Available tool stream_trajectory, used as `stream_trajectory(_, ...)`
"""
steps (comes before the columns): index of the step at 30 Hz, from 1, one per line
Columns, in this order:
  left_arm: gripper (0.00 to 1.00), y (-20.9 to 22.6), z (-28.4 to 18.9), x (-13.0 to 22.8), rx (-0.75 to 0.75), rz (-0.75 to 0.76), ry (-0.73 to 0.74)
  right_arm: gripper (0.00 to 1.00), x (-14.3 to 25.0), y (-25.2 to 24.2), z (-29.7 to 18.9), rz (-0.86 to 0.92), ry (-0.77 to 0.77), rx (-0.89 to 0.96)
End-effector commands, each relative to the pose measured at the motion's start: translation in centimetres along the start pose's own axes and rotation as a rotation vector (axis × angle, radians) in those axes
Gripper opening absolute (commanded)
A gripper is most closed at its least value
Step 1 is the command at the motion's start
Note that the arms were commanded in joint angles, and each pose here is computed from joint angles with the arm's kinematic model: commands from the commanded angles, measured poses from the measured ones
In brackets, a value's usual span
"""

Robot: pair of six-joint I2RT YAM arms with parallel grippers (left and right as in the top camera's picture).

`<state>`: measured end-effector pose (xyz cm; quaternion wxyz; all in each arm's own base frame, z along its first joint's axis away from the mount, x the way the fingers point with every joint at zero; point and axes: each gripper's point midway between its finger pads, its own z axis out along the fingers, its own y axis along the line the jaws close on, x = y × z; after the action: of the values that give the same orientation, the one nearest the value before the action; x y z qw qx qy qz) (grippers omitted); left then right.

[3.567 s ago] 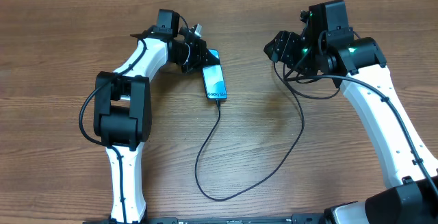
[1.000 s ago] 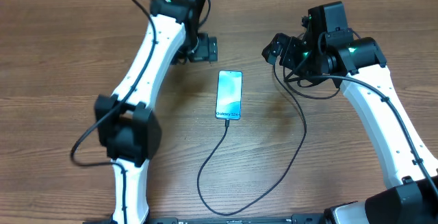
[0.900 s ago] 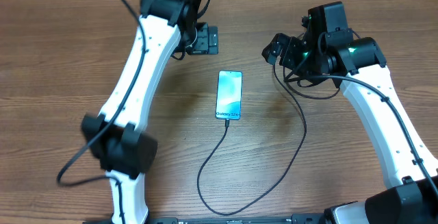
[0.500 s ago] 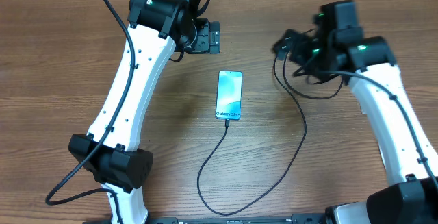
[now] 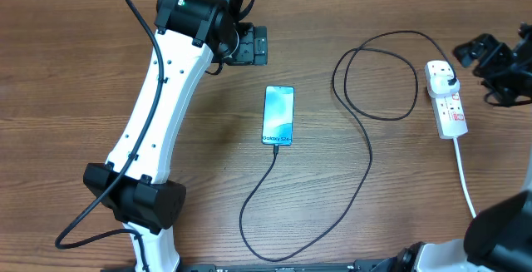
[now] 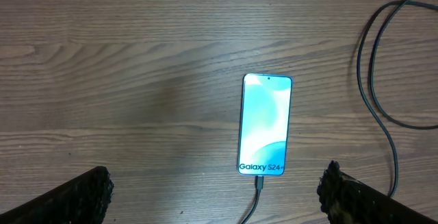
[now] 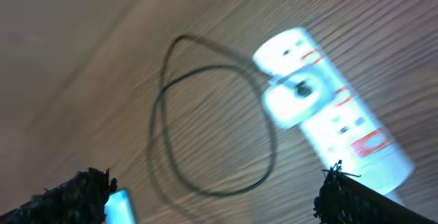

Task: Plug charger to phone and switch on socket
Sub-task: 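Move the right gripper over the white power strip's switch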

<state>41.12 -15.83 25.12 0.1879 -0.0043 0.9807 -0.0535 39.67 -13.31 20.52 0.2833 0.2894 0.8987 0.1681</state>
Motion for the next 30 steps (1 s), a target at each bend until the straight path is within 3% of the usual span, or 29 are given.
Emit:
stream_trajectory(1,1.0,0.4,0.1,-0.2,-0.018,0.015,-0.004,1.0,-0.7,-2.0,2.5,-0.09,0.026,-0.007)
stream_trajectory(15,1.0,0.4,0.1,-0.2,-0.018,0.015,-0.003,1.0,0.0,-7.4,11.0,-0.049,0.119,0.063)
stream_trajectory(30,1.0,0.4,0.1,-0.2,-0.018,0.015,-0.004,1.0,3.4,-7.1,14.9,-0.064,0.22,0.028)
